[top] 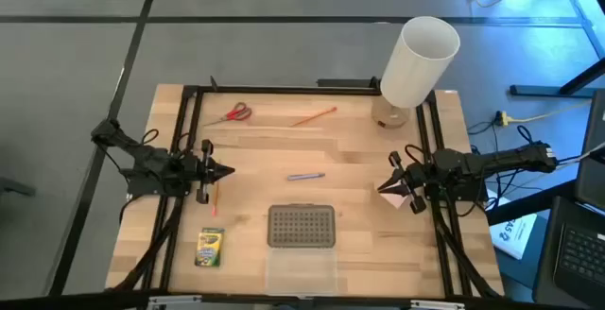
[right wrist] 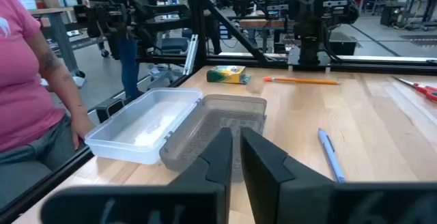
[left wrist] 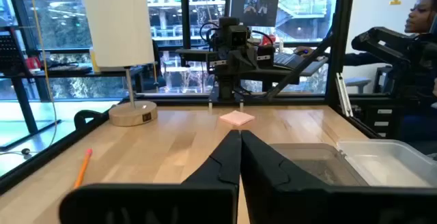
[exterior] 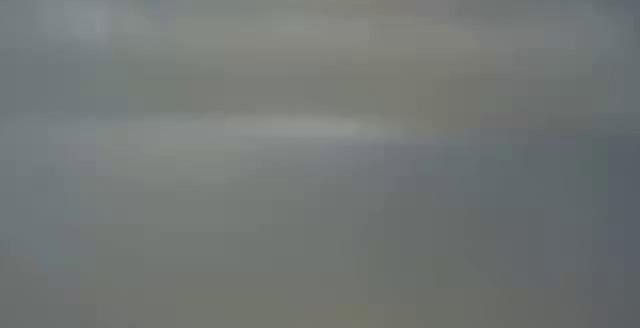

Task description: Pack school essentials

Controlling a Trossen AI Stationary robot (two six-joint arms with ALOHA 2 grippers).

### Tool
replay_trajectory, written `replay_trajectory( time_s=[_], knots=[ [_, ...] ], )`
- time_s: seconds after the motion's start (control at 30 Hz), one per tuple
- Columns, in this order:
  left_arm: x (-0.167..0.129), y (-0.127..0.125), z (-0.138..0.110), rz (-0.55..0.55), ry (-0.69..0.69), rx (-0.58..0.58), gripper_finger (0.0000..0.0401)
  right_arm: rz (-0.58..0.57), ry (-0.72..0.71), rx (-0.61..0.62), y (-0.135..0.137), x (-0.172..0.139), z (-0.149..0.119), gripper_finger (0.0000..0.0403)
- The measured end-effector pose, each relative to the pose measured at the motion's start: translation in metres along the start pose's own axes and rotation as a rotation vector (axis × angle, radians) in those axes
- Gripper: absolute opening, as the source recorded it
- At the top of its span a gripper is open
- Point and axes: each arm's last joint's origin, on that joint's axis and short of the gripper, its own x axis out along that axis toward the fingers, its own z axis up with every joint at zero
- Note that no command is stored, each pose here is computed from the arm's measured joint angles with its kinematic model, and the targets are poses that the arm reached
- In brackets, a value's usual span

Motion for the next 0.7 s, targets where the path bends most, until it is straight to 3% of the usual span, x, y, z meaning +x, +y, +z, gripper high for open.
replay_trajectory(
  time_s=[0.33,0.5,0.7],
  knots=[
    [0.0,0.0,0.0,0.0,0.0,0.0,0.0,-0.003,0.0,0.0,-0.0001,0.0,0.0,0.0035],
    [0.0,0.0,0.0,0.001,0.0,0.0,0.0,-0.057,-0.003,0.03,-0.0016,0.0,0.0,0.0035],
    [0.0,0.0,0.0,0.0,0.0,0.0,0.0,-0.053,0.0,-0.026,-0.0015,0.0,-0.0001,0.0035]
  ],
)
